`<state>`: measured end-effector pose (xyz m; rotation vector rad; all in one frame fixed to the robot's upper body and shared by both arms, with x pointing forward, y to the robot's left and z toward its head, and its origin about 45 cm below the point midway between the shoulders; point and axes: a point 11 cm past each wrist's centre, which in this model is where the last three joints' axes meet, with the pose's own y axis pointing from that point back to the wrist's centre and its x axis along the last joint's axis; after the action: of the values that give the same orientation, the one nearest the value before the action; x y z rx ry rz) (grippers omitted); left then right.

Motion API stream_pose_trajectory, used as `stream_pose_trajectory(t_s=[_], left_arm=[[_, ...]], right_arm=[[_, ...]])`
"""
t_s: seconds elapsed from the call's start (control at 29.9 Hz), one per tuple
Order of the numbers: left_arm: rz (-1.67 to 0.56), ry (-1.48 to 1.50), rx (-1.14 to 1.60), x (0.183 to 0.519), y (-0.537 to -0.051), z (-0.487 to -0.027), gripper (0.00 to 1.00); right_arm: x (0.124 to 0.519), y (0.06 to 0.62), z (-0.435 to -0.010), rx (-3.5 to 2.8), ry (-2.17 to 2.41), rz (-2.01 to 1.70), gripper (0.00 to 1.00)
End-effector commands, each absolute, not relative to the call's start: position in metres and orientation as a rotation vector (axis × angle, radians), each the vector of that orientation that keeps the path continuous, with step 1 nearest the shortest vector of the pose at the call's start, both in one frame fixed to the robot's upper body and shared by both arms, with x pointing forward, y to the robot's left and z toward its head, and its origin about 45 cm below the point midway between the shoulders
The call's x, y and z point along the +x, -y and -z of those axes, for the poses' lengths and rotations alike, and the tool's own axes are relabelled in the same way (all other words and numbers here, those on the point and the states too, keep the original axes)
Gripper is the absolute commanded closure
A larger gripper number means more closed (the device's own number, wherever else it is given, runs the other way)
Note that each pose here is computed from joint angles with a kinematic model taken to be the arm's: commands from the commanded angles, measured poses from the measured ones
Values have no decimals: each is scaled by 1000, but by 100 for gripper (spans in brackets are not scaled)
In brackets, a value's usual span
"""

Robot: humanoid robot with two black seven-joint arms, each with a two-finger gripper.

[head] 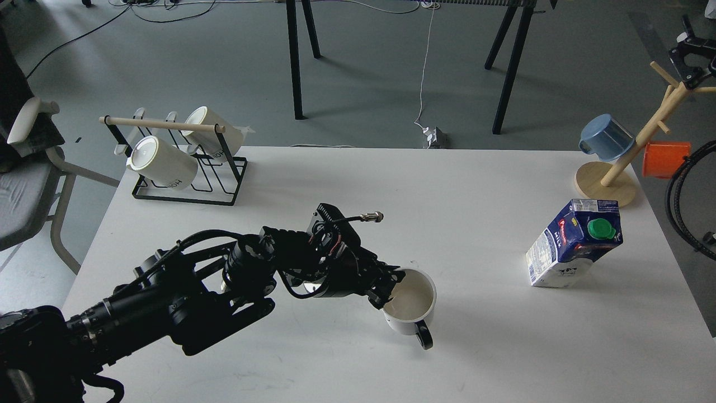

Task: Place cup and milk with both arms
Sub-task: 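Carry the white mug with the left gripper toward the table center, then release the white mug and retract the left arm to rest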

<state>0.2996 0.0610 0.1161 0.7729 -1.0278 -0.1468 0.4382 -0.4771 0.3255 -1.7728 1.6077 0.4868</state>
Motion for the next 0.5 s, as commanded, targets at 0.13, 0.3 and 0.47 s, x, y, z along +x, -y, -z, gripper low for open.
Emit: stream_pose_trajectory(t_s=[0.13, 0.3, 0.47], left_arm=[[145, 1009, 780, 300, -55, -109, 69], [140, 1008, 789, 303, -58, -109, 56], [115, 1022, 789, 310, -64, -116, 43]], right_arm=[[438, 477, -324, -1774, -1610, -489, 0], [437, 478, -323, -1772, -1615, -491, 0], [437, 478, -323, -1775, -1615, -495, 0]])
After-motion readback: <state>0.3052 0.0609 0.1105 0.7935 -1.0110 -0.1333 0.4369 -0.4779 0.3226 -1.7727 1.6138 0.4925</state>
